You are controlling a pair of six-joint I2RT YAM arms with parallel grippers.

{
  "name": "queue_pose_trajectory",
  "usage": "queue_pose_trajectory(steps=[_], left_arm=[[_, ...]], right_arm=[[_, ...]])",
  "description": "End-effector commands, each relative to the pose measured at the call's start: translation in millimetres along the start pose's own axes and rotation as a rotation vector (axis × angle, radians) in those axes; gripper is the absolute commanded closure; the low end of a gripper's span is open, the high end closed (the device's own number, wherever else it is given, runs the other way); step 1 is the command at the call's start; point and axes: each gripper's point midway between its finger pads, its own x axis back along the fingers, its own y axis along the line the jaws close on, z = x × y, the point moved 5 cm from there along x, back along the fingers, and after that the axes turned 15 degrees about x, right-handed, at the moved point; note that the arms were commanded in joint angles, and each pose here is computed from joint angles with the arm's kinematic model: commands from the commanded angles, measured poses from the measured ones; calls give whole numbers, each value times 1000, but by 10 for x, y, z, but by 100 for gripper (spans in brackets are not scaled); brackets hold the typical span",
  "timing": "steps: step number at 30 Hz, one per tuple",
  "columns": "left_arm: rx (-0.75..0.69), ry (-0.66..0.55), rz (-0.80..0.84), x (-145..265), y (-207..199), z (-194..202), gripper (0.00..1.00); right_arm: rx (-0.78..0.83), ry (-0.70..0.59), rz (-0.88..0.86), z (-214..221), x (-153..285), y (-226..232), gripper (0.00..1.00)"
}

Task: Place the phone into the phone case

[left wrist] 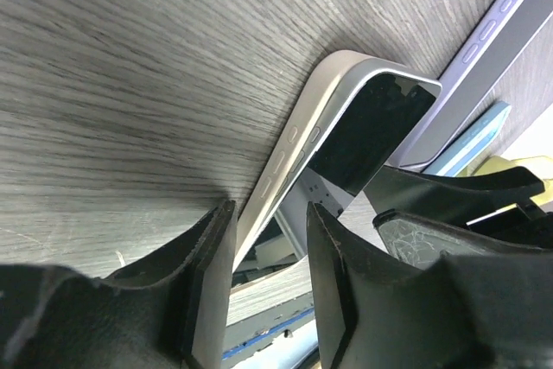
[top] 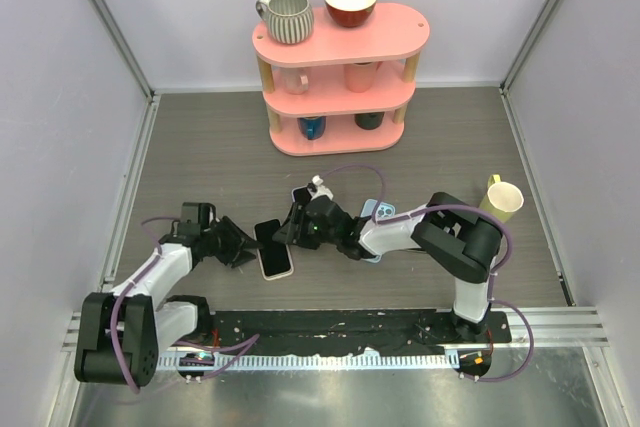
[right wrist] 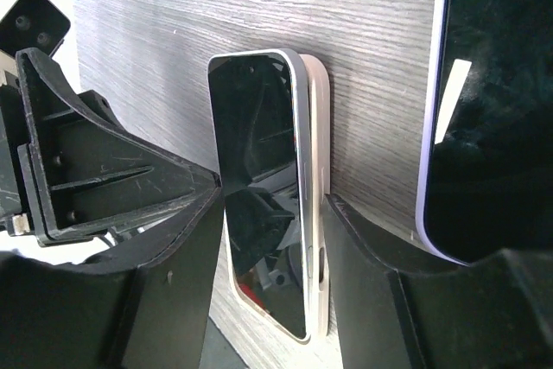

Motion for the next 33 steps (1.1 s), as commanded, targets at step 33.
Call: queue_pose_trajectory(steps=[33], left_arm=[[85,136,49,-130,74,146,84]], right_arm=[[48,-72,-677,-202,378,710,42]])
